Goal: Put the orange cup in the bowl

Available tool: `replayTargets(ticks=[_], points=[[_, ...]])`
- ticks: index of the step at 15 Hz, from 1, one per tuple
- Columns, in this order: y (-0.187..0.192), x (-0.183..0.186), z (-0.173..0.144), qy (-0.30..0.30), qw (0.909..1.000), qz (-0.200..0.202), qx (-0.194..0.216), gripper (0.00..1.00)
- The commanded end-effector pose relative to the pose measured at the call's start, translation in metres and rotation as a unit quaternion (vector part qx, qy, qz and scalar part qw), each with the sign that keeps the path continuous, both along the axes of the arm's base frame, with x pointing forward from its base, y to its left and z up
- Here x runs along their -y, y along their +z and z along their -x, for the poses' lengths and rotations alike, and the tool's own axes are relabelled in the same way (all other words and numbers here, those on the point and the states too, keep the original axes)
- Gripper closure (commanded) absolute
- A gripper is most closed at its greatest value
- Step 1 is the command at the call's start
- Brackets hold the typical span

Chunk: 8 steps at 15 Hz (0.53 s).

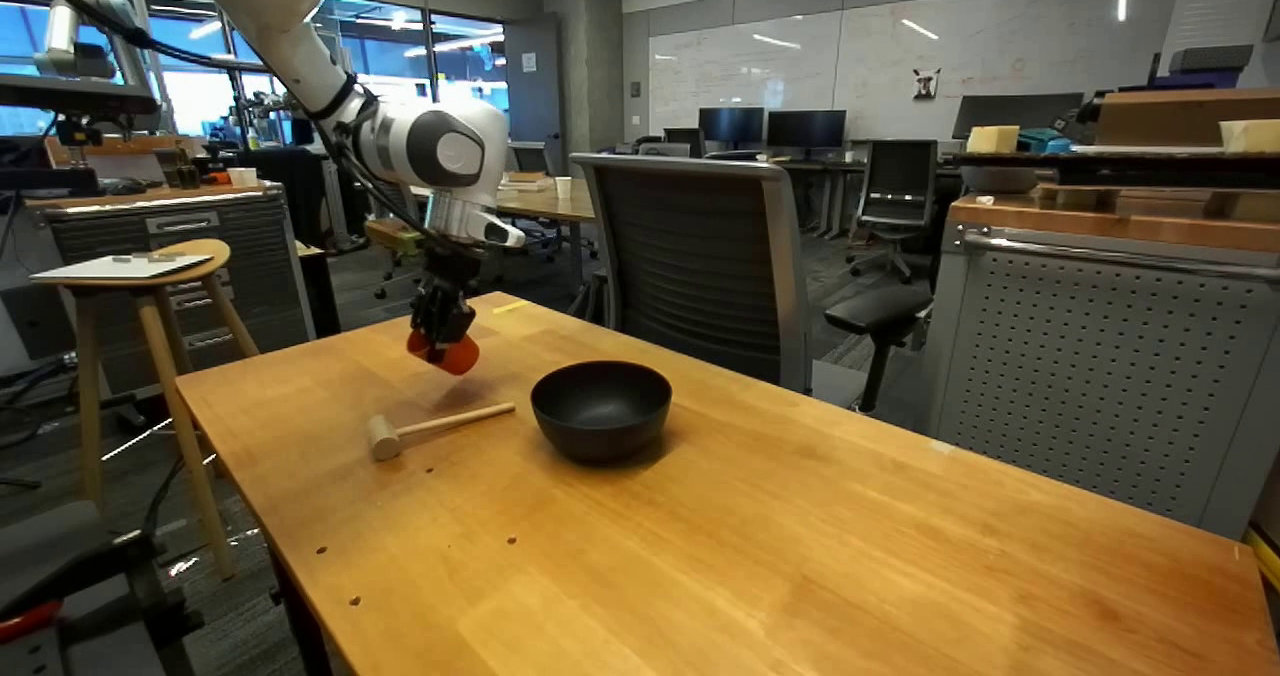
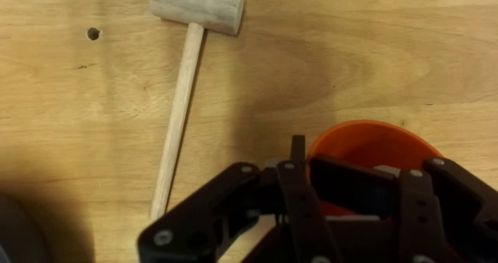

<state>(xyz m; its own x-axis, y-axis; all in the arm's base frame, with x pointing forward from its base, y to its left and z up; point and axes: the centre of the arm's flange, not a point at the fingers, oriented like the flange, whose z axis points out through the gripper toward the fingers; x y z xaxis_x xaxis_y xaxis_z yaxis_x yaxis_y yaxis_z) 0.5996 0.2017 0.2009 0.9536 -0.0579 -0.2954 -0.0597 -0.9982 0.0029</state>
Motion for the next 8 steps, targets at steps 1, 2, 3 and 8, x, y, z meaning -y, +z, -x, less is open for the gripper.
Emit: replayTargets(ticks=[1, 2, 3, 8], points=[[0.033, -0.031, 0.005, 0.036, 0.9992, 0.017, -0.005, 0.98], [0.037, -0.041, 0.006, 0.043, 0.9989, 0.017, -0.009, 0.97], [0.04, -0.051, 0.008, 0.051, 0.9985, 0.018, -0.014, 0.97], [0.06, -0.062, 0.004, 0.031, 0.9978, 0.056, 0.015, 0.97]])
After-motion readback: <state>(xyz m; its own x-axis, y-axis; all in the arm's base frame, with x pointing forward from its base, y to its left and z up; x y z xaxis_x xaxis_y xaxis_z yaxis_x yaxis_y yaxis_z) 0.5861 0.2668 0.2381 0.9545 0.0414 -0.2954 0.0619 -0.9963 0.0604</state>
